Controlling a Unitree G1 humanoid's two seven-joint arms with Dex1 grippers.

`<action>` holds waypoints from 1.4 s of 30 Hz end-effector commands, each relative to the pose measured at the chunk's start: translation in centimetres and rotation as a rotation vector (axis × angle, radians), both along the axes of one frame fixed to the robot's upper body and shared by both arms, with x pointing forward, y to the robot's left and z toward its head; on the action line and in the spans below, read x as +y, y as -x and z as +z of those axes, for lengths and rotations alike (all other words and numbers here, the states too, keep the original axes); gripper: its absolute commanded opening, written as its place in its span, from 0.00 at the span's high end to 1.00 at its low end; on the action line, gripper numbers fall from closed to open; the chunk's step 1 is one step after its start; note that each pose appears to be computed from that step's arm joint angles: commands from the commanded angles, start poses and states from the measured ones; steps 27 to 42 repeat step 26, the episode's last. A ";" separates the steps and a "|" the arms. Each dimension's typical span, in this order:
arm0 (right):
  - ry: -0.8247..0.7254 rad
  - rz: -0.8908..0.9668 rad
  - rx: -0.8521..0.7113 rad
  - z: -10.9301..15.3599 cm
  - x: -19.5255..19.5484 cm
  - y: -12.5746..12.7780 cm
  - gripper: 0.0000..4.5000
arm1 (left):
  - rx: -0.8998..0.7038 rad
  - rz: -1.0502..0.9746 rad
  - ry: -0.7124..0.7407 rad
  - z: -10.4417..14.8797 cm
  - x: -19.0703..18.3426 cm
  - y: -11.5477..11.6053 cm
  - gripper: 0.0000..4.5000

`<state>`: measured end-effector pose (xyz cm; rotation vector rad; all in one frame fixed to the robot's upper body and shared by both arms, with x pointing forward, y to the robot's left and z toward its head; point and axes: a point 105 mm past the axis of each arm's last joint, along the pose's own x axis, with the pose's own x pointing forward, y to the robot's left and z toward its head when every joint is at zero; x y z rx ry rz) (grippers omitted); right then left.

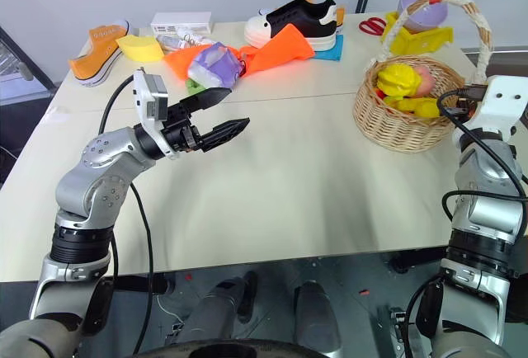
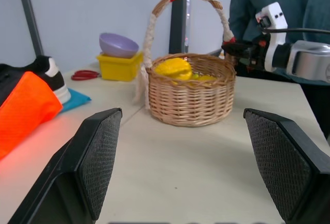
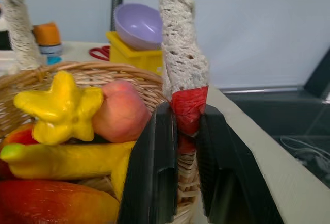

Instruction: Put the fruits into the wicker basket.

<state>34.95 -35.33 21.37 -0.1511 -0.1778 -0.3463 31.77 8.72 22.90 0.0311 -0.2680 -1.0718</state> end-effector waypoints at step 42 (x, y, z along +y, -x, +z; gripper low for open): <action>0.117 0.844 0.207 -7.0 14.8 6.3 0.24 | 0.206 0.547 -0.230 -10.1 13.9 0.2 0.09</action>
